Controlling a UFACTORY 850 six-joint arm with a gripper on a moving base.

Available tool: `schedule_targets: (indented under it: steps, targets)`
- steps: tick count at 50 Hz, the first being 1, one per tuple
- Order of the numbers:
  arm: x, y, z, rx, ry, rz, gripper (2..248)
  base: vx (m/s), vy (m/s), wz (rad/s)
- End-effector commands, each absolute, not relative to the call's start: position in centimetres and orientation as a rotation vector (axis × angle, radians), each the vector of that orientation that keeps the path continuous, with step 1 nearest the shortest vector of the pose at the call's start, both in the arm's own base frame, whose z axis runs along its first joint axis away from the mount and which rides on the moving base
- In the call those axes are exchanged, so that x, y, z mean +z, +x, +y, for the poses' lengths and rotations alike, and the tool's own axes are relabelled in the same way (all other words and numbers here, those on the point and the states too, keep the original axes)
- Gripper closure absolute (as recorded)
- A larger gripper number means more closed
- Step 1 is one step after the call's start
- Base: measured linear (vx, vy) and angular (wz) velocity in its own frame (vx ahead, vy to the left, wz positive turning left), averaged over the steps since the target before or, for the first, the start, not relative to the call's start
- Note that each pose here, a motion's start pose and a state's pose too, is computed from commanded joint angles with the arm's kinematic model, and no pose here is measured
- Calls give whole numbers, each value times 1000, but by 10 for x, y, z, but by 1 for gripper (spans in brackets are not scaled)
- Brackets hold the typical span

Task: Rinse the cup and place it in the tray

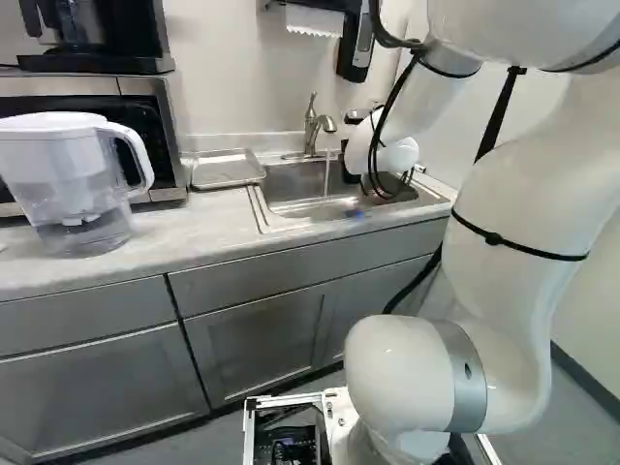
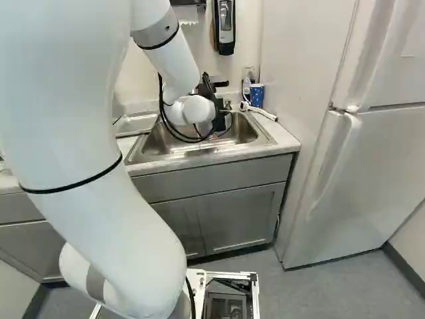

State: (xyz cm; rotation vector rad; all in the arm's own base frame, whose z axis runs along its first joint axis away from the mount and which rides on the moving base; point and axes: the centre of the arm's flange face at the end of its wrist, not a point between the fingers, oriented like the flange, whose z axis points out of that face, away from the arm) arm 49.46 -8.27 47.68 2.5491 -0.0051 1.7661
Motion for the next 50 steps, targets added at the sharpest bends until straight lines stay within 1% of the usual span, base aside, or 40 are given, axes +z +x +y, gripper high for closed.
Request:
schedule_targets:
  steps: [15, 50]
  targets:
    - [479, 474, -72, 1796, 2542, 9, 131, 0, 0, 0]
    - [479, 454, -45, 1823, 2566, -26, 131, 0, 0, 0]
